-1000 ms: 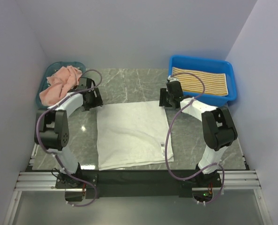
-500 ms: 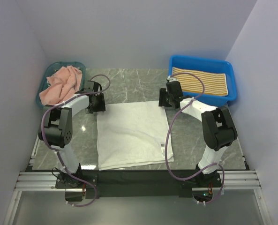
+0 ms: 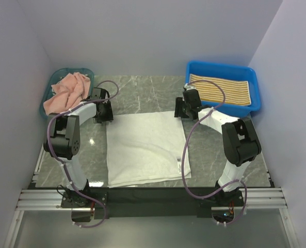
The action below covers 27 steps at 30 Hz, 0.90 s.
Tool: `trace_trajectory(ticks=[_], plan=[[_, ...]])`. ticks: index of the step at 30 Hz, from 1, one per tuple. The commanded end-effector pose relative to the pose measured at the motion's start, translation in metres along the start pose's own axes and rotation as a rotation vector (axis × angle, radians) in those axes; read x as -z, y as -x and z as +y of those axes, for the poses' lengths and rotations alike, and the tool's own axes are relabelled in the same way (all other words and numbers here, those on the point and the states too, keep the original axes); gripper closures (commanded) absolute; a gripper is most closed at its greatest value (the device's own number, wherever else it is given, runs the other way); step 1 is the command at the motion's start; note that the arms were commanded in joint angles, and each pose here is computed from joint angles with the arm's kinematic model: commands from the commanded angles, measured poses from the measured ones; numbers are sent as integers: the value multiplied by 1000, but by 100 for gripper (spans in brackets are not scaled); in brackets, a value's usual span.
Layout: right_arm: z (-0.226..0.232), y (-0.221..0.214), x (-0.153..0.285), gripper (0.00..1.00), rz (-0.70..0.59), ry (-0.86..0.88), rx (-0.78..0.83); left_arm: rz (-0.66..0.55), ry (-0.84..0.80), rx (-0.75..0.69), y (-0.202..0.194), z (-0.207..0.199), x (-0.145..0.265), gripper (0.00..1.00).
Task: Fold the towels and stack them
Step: Fold the towel
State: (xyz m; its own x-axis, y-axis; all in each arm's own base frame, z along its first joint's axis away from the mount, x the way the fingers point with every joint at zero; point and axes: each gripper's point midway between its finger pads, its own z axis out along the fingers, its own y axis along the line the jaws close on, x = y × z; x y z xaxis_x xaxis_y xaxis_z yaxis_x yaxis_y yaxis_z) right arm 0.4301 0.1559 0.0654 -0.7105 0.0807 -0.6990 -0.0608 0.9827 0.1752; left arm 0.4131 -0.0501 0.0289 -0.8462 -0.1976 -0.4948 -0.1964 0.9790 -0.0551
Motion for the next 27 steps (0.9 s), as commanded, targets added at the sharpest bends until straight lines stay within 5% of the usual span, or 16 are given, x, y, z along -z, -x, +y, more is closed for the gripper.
trace_trajectory(ticks=[1, 14, 18, 24, 27], plan=[[7, 3, 2, 37, -14, 22, -4, -37, -59, 13, 17, -10, -1, 41], [15, -6, 3, 37, -3, 47, -9, 121, -8, 7, -22, -2, -40, 40], [17, -9, 4, 37, -1, 49, -6, 162, -1, 3, -34, 0, -45, 58], [17, -13, 4, 37, 2, 37, 1, 202, -4, -24, -48, -1, -42, 99], [17, -6, 6, 37, -13, 21, 11, 213, 11, -52, -54, 0, -38, 99]])
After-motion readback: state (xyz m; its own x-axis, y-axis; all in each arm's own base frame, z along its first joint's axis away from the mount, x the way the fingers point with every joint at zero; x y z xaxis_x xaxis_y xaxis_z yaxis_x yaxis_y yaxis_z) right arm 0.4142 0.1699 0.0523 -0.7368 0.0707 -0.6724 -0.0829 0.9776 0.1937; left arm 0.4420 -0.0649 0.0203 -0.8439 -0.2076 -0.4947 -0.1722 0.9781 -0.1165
